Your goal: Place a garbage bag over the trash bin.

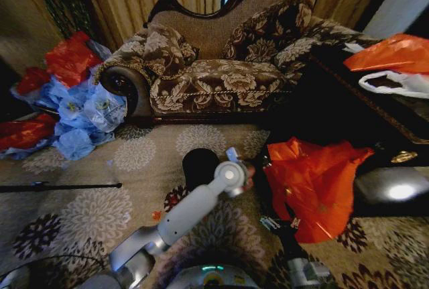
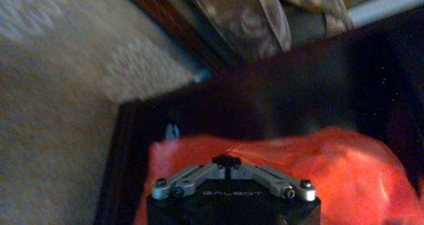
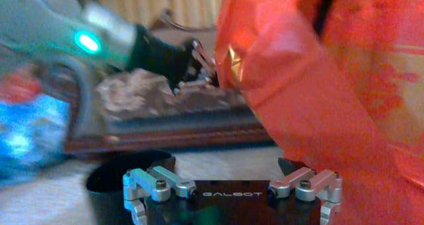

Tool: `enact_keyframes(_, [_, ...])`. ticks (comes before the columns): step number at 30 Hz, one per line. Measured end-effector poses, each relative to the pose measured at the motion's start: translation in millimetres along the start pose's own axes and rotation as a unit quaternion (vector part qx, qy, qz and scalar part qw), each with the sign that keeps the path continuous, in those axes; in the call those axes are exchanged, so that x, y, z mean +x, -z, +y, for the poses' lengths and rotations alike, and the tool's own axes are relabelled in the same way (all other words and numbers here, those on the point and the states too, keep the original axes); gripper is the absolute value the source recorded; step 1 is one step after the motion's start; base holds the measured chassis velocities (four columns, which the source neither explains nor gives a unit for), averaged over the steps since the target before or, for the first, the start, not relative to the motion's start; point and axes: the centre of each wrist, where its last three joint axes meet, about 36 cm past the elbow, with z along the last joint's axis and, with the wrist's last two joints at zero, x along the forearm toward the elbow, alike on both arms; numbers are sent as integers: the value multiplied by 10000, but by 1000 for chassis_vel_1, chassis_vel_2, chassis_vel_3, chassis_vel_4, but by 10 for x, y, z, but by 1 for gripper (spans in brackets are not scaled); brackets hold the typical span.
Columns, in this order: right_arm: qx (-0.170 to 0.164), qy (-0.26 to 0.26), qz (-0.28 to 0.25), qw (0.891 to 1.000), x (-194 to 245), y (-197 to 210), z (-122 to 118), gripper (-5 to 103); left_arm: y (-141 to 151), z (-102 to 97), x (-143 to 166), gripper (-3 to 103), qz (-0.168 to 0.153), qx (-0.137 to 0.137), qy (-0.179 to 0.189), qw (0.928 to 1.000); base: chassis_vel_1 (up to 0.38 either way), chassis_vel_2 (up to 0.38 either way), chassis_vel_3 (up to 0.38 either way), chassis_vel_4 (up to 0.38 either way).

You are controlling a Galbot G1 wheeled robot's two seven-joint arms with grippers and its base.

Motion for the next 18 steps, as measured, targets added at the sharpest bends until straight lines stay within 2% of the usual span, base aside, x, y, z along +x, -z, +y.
enact_keyframes(3, [-137, 511, -178, 9984, 20, 19, -32, 100, 260, 143, 133, 0, -284, 95, 115, 9995, 0, 0, 0, 0])
enact_keyframes(8, [-329, 836, -461, 9949, 23, 89, -50, 100, 349, 266, 296, 0, -392, 136, 178, 9990, 0, 0, 0, 0])
enact_keyframes(13, [-554, 813, -821, 9918, -9, 287, -64, 100, 358, 458, 468, 0, -470, 203, 324, 9982, 0, 0, 0, 0])
enact_keyframes(18, [-821, 725, -1116, 9877, -59, 537, -40, 100, 396, 554, 643, 0, -581, 302, 346, 9973, 0, 0, 0, 0])
